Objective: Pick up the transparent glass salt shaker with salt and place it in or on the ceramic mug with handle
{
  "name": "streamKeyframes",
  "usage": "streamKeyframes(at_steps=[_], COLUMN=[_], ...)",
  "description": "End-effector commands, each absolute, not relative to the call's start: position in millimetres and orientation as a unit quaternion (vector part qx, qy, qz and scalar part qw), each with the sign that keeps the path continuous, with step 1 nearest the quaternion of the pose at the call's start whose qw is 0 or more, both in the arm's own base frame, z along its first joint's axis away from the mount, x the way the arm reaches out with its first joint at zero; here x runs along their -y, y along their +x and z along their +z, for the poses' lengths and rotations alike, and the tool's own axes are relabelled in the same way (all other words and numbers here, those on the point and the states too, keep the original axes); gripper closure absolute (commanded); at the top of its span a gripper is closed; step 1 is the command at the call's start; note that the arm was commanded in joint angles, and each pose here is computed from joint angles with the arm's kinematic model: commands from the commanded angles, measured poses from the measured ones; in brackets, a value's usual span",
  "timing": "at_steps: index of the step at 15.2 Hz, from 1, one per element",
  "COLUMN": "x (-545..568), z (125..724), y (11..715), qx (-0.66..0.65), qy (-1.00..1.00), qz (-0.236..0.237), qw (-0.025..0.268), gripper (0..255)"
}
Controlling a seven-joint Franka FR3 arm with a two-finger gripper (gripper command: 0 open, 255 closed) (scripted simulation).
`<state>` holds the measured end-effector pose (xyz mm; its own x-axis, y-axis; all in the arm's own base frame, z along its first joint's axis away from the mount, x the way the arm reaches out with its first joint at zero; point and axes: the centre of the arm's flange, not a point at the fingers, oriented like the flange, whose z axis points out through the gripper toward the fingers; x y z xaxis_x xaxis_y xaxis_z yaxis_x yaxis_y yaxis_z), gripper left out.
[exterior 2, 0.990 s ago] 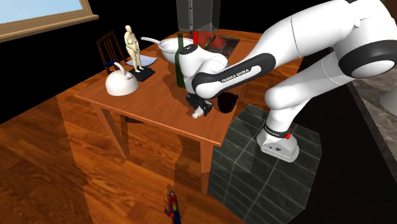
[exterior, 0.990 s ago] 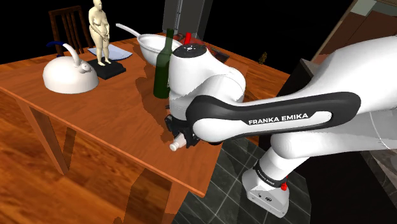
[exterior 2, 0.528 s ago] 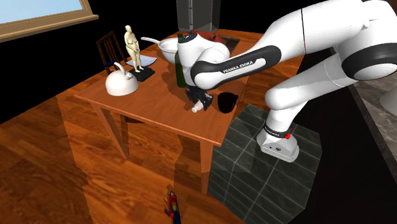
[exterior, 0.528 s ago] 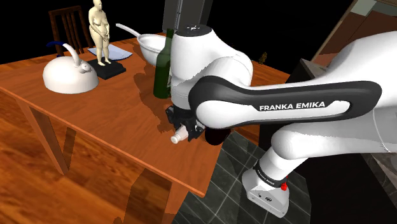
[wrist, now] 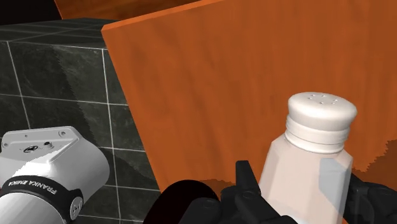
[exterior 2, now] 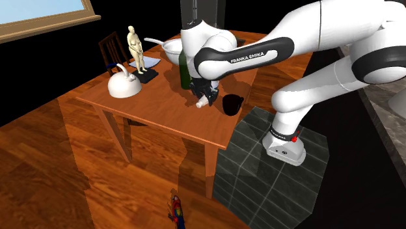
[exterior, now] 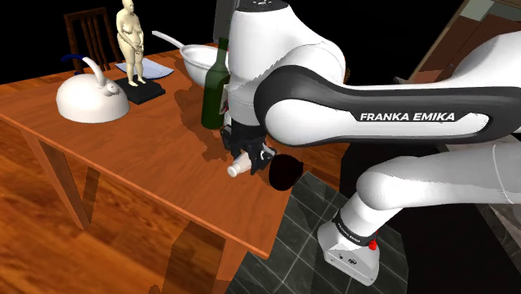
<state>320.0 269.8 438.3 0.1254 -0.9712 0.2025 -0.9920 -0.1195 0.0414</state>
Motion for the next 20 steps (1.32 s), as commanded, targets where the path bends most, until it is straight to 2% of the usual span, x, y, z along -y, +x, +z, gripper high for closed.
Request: streamKeyframes(at_steps=[1,9,20], x=[-269.5,-269.5,-136.5], z=[449.8,489.7,486.4], y=[319.7,319.7,261.5], qx=[0.658,0.658,0.658], qy=[0.745,0.745,0.745], qz=[0.062,0.062,0.062], qw=[0.083,0.083,0.083], gripper=[255,255,255])
